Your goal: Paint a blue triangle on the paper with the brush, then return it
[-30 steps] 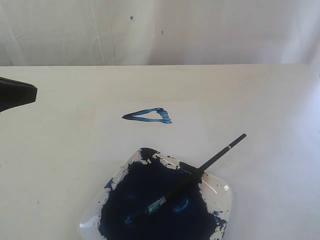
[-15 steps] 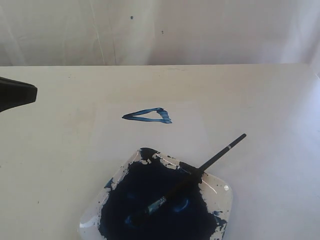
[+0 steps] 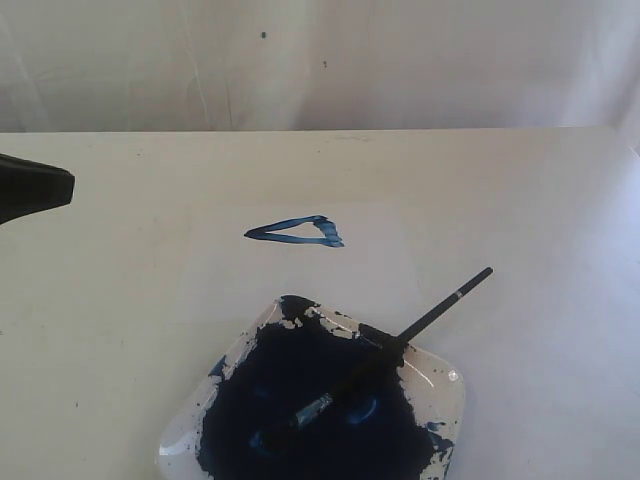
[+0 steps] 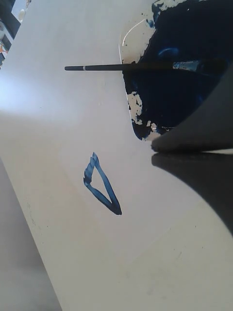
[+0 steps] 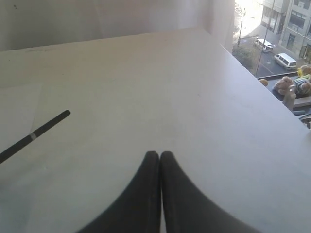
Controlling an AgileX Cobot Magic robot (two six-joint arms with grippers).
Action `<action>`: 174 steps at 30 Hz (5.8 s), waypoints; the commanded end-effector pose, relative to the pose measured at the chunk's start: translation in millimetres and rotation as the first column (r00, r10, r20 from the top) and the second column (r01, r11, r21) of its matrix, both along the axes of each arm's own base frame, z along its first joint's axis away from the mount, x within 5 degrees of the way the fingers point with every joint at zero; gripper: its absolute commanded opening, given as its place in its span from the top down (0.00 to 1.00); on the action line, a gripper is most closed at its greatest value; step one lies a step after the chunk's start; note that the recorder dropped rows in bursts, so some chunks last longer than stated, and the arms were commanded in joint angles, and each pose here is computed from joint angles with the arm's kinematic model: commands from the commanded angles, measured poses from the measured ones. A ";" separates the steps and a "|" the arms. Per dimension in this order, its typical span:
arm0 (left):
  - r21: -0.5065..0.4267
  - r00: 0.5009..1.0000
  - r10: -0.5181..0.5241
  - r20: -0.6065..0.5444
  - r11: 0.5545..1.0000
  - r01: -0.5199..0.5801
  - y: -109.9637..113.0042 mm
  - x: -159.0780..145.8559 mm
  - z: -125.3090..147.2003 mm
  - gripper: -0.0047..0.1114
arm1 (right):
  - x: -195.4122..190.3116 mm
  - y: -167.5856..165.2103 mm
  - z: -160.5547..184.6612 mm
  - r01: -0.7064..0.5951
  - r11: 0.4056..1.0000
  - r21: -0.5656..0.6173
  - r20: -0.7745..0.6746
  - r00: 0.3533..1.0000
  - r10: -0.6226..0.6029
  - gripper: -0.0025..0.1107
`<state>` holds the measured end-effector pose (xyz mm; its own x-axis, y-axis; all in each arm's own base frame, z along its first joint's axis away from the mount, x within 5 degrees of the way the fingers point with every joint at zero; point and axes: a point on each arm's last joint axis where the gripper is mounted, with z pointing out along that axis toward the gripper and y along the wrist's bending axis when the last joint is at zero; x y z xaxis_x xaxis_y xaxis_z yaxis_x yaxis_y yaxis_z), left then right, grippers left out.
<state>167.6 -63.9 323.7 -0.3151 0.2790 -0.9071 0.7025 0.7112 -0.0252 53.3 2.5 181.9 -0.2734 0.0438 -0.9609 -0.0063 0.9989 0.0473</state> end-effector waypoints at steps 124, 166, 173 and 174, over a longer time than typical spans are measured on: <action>-0.219 0.685 0.728 -0.019 0.665 -0.714 59.8 -112.7 -80.7 0.96 | 0.0 7.1 3.1 -0.152 0.988 -0.019 0.052 0.987 0.152 0.98; -0.068 0.684 0.729 0.042 0.685 -0.726 64.2 -115.7 -156.8 0.96 | 0.0 7.1 3.1 -0.151 0.988 -0.017 0.052 0.987 0.152 0.98; -0.045 0.690 0.722 0.048 0.692 -0.720 64.1 -116.1 -157.9 0.96 | 0.0 7.1 3.1 -0.151 0.988 -0.017 0.052 0.987 0.152 0.98; -0.032 0.695 0.716 0.060 0.698 -0.716 64.1 -116.1 -157.9 0.96 | 0.0 7.1 3.1 -0.151 0.988 -0.017 0.052 0.987 0.152 0.98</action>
